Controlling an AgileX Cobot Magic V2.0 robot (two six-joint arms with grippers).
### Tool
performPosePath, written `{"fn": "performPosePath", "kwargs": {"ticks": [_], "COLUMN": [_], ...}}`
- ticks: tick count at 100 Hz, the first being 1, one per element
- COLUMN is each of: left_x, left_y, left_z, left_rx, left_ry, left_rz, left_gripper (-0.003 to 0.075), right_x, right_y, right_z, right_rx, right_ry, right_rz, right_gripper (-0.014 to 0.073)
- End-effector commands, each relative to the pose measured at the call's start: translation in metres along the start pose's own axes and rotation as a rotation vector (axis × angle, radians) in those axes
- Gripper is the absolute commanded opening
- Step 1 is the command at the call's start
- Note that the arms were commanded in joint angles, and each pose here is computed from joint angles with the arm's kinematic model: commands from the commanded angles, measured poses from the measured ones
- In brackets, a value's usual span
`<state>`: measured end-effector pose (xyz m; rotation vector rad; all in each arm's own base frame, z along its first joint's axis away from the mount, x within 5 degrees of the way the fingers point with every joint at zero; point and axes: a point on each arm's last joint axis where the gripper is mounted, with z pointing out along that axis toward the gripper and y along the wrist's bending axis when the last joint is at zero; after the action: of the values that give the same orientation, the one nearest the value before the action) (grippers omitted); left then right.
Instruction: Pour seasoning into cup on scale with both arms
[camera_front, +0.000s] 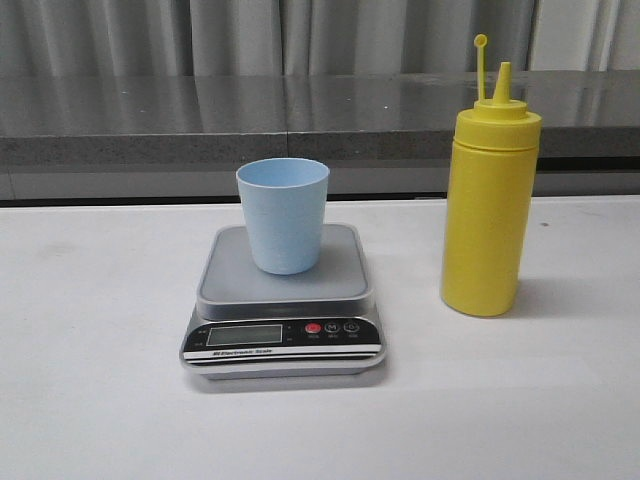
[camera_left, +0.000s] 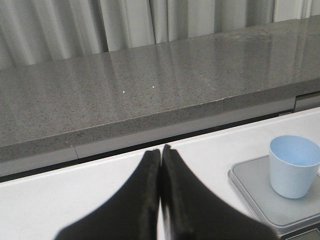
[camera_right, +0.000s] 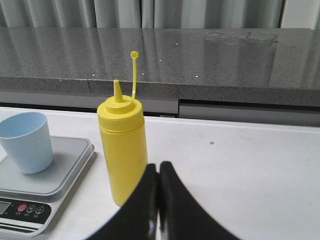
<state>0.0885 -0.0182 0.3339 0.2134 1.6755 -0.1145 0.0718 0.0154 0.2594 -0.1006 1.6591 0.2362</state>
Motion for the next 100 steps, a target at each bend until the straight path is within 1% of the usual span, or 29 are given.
{"fn": "performPosePath", "kwargs": {"ticks": [1,7,18,28,47,60,81,87,100], "left_x": [-0.016,-0.016,-0.016,-0.016,-0.016,-0.016,-0.016,-0.016,-0.016], "left_y": [0.001,0.001,0.001,0.001,0.001,0.001,0.001,0.001,0.001], "left_z": [-0.002,-0.002,-0.002,-0.002,-0.002,-0.002,-0.001,-0.001,-0.001], "left_rx": [-0.005,-0.005,-0.005,-0.005,-0.005,-0.005,-0.005,-0.005,-0.005], "left_ry": [-0.102,-0.102,-0.102,-0.102,-0.102,-0.102,-0.100,-0.100,-0.098], "left_rz": [-0.011,-0.011,-0.011,-0.011,-0.011,-0.011,-0.011,-0.011,-0.011], "left_gripper": [-0.0018,-0.0018,-0.0018,-0.0018,-0.0018,-0.0018,-0.0018,-0.0018,-0.0018], "right_x": [-0.018,-0.017,-0.017,-0.012,0.011,0.029,0.061,0.063,0.063], "right_y": [0.002,0.002,0.001,-0.001,-0.009,-0.012,-0.015,-0.016,-0.016], "right_z": [-0.002,-0.001,-0.004,-0.009,-0.018,-0.021,-0.013,-0.013,-0.013], "right_rx": [-0.010,-0.010,-0.002,0.028,0.125,0.158,0.159,0.166,0.165], "right_ry": [-0.098,-0.095,-0.106,-0.132,-0.166,-0.176,-0.116,-0.085,-0.090], "right_rz": [-0.010,-0.014,-0.060,-0.070,-0.068,-0.068,-0.046,-0.043,-0.049], "right_gripper": [-0.0120,-0.0120,-0.0120,-0.0120,-0.0120,-0.0120,-0.0120,-0.0120,-0.0120]}}
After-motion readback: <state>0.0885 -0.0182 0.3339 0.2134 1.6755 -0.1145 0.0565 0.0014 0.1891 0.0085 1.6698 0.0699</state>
